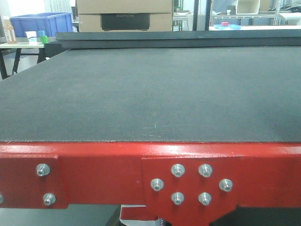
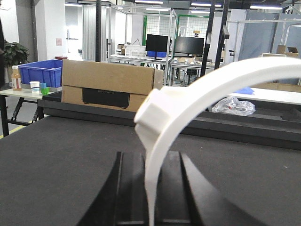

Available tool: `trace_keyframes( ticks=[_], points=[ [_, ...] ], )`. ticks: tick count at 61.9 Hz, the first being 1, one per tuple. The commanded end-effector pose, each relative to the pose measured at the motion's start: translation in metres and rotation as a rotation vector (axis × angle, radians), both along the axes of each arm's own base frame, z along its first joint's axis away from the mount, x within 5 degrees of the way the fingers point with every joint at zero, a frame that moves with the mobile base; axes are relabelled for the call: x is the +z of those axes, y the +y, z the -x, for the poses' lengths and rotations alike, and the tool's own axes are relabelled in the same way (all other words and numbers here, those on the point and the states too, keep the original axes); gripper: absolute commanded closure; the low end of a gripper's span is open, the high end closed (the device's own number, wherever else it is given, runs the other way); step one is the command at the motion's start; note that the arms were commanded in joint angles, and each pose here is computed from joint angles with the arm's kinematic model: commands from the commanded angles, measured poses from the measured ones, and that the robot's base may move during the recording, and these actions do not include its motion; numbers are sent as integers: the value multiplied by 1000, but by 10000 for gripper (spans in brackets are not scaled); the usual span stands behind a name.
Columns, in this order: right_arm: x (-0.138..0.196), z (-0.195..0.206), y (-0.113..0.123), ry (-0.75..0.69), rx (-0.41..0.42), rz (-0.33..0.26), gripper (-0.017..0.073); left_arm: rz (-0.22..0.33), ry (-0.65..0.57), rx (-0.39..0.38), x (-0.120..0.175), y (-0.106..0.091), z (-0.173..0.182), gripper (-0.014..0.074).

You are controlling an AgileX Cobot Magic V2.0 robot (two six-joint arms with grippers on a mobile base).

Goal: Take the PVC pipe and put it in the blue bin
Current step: 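Drive the base away from the table holding both clamps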

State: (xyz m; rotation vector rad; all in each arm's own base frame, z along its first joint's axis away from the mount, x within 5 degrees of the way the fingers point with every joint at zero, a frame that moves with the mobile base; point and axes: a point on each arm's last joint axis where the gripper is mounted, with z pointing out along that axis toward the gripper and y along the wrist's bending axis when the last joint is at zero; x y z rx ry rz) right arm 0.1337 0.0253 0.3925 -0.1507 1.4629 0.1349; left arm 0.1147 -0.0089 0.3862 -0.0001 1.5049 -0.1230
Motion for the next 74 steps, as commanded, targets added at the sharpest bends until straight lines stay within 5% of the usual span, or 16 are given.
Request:
trace_keyframes(
  ticks=[1, 74],
  points=[
    [2, 2, 0, -29, 4, 6, 718, 10, -27, -3, 3, 0, 2, 704],
    [2, 2, 0, -29, 4, 6, 718, 10, -27, -3, 3, 0, 2, 704]
  ],
)
